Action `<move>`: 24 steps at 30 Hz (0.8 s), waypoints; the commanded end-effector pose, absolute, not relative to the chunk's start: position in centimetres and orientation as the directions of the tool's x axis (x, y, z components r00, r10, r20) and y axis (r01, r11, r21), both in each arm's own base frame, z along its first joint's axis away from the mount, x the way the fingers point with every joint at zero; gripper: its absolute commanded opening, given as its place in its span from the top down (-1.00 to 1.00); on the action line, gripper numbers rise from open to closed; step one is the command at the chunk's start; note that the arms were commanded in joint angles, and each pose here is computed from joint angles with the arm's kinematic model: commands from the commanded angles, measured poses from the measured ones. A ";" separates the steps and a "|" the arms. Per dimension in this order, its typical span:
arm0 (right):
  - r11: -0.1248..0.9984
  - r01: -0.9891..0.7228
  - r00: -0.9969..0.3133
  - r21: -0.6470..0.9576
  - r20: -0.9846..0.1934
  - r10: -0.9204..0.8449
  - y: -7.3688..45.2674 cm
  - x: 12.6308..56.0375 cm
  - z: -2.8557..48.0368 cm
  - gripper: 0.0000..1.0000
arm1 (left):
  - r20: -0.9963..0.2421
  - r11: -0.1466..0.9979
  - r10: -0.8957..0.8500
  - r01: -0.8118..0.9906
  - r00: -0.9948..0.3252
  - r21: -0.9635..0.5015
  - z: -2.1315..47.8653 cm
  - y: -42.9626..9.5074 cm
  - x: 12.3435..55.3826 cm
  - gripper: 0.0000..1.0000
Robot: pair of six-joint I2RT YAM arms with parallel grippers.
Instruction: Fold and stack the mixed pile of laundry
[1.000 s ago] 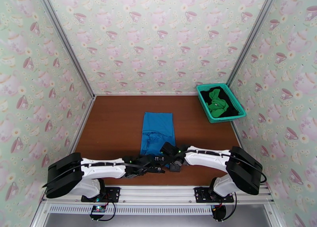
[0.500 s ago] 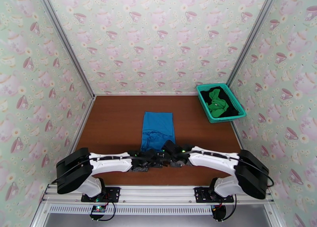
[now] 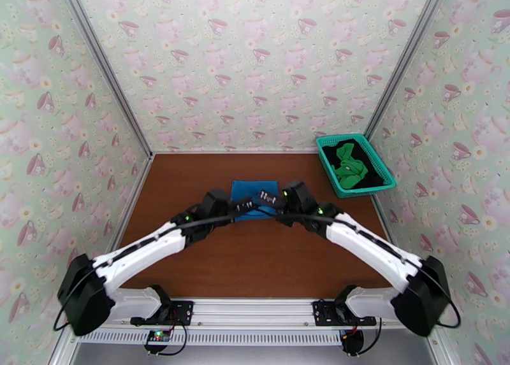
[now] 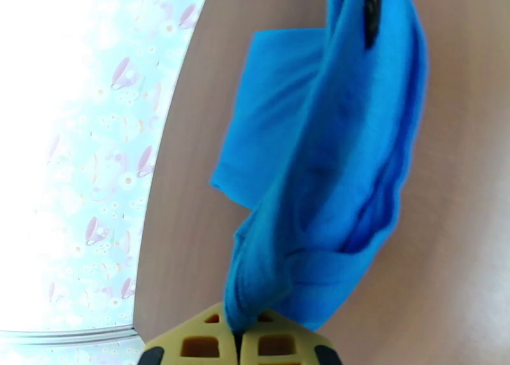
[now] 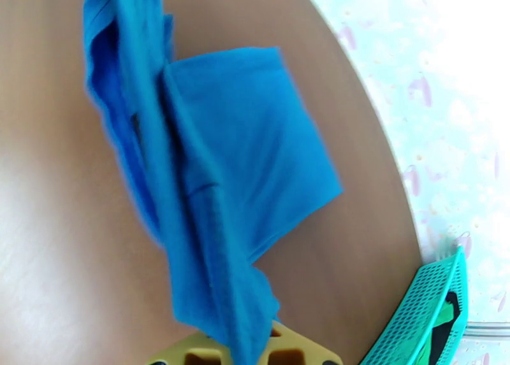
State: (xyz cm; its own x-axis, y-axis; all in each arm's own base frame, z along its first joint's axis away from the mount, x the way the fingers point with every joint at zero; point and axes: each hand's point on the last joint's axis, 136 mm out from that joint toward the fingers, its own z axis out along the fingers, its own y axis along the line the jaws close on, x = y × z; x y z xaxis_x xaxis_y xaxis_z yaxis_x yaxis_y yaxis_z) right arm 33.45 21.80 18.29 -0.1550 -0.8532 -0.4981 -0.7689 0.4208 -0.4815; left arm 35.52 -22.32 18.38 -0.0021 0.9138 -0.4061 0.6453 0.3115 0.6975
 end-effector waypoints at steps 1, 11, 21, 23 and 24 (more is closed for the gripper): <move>0.450 -0.762 -0.185 -0.466 -0.509 -0.841 22.5 37.1 17.3 1.00 | -0.426 0.302 0.904 0.669 0.024 0.679 17.4 -23.7 39.1 1.00; 0.570 -0.704 -0.345 -0.424 -0.497 -0.796 22.6 47.3 11.7 1.00 | -0.373 0.313 0.926 0.677 -0.060 0.667 12.5 -23.0 49.3 1.00; 0.629 -0.690 -0.454 -0.359 -0.462 -0.762 22.9 51.4 6.0 1.00 | -0.345 0.306 0.935 0.683 -0.084 0.663 7.7 -23.7 54.2 1.00; 0.642 -0.680 -0.472 -0.355 -0.458 -0.753 22.7 51.8 5.7 0.75 | -0.334 0.305 0.937 0.699 -0.099 0.647 6.8 -23.7 54.4 0.80; 0.648 -0.674 -0.478 -0.355 -0.458 -0.749 22.7 51.9 5.7 0.51 | -0.332 0.309 0.937 0.703 -0.109 0.641 6.5 -23.6 54.5 0.53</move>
State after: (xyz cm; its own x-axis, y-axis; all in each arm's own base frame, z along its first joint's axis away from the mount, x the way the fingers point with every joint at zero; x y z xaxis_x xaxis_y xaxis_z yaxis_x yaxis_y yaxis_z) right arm 51.38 22.11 5.04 -0.4607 -0.7710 -0.4396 -0.6897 0.6228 -0.3694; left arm 53.78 -23.15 6.49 -0.1139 0.9380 -0.3274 0.7006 0.3095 0.6429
